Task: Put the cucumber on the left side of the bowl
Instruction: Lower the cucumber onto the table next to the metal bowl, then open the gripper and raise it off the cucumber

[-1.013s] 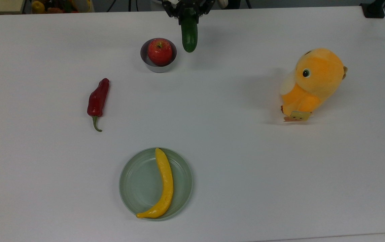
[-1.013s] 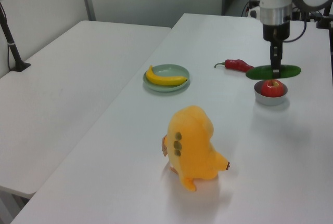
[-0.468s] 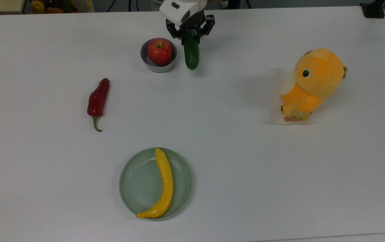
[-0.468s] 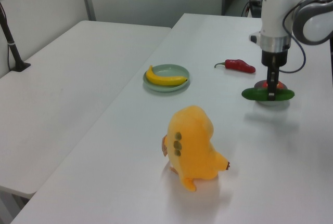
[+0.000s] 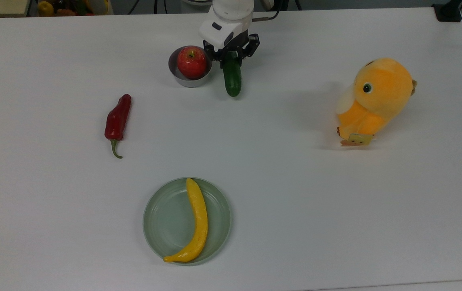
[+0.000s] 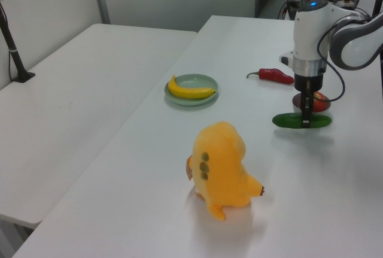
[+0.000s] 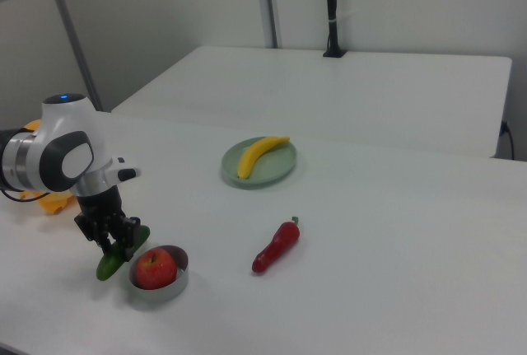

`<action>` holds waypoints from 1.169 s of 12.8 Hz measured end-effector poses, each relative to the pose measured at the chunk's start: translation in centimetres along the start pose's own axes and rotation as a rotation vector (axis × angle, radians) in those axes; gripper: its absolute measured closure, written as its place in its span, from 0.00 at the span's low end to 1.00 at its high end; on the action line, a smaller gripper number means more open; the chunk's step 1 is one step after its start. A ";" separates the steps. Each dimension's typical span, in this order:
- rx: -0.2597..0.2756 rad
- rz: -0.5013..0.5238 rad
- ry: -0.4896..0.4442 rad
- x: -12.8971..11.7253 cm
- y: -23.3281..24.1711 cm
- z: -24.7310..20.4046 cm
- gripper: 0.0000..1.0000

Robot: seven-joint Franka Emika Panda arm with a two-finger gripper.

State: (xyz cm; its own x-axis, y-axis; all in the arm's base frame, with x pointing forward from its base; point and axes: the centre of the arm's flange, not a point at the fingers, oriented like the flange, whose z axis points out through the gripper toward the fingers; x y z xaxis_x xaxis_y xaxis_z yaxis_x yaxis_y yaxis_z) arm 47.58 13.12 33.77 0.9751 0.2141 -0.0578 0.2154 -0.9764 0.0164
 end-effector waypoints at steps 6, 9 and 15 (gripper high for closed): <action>-0.006 -0.009 0.000 0.4 0.0 1.2 0.52; -0.006 -0.005 -0.001 0.4 0.2 1.3 0.49; -0.006 -0.003 -0.003 0.4 0.3 1.4 0.04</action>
State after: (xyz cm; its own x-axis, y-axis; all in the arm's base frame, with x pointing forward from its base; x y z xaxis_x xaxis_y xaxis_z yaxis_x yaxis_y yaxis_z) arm 47.98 12.86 32.40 0.9742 0.2172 -0.0607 0.2189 -0.9755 0.0222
